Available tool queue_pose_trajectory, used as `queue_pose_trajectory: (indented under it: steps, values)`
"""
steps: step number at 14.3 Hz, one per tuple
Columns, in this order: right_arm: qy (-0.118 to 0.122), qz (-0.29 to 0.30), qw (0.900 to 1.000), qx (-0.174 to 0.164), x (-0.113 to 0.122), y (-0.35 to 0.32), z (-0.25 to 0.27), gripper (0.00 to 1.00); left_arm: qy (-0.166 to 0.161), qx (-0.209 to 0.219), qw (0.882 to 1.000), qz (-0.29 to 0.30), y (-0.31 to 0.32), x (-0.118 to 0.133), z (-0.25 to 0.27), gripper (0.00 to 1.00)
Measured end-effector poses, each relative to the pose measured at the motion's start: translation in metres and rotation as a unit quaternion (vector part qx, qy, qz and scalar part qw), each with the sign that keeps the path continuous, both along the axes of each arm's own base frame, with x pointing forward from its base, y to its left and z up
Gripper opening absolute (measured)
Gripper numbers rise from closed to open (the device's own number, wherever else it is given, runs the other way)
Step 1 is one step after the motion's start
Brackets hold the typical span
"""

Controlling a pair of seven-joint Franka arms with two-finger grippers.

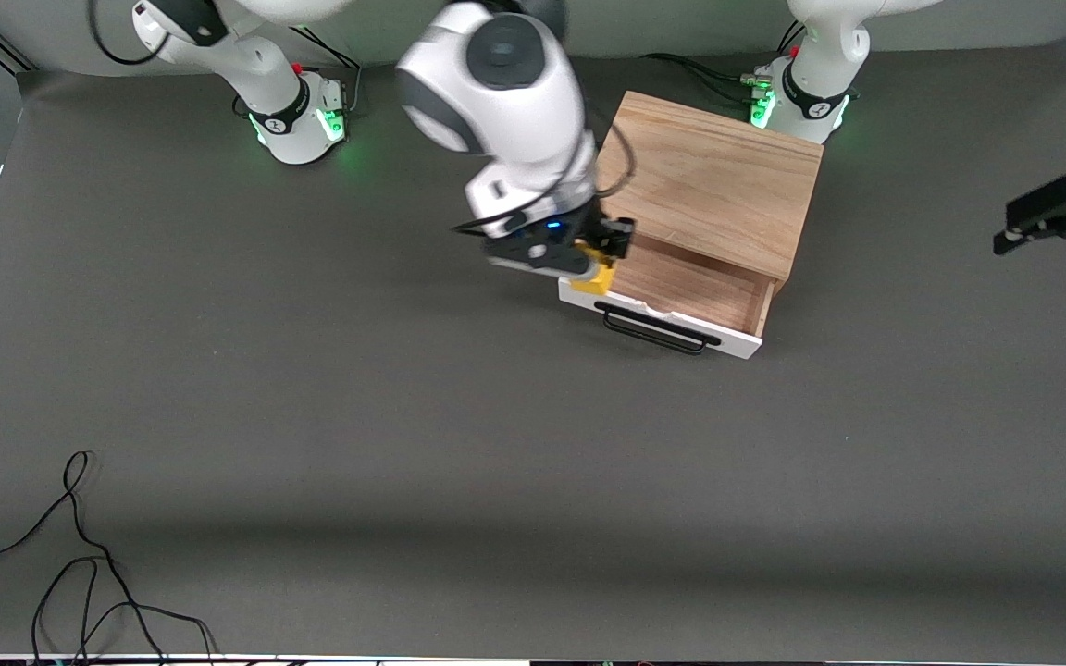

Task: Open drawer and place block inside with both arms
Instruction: 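Carry the yellow cube with the right gripper over the open drawer, then lower the cube into the drawer and open the right gripper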

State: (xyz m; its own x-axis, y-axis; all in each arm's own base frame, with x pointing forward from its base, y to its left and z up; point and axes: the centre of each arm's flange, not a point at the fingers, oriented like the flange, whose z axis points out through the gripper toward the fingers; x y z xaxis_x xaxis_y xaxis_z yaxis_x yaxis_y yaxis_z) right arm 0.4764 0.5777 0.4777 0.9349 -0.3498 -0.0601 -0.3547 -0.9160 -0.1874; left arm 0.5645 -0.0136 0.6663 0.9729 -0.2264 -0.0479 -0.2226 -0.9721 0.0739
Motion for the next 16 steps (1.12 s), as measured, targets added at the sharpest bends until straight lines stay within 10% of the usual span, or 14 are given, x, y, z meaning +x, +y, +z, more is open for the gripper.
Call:
queue_pose_trajectory:
  steps: [16]
  values:
    - [0.027, -0.025, 0.998, -0.057, -0.054, 0.060, -0.112, 0.56, -0.001, 0.064, 0.995, 0.071, -0.032, -0.041, -0.021, 1.00]
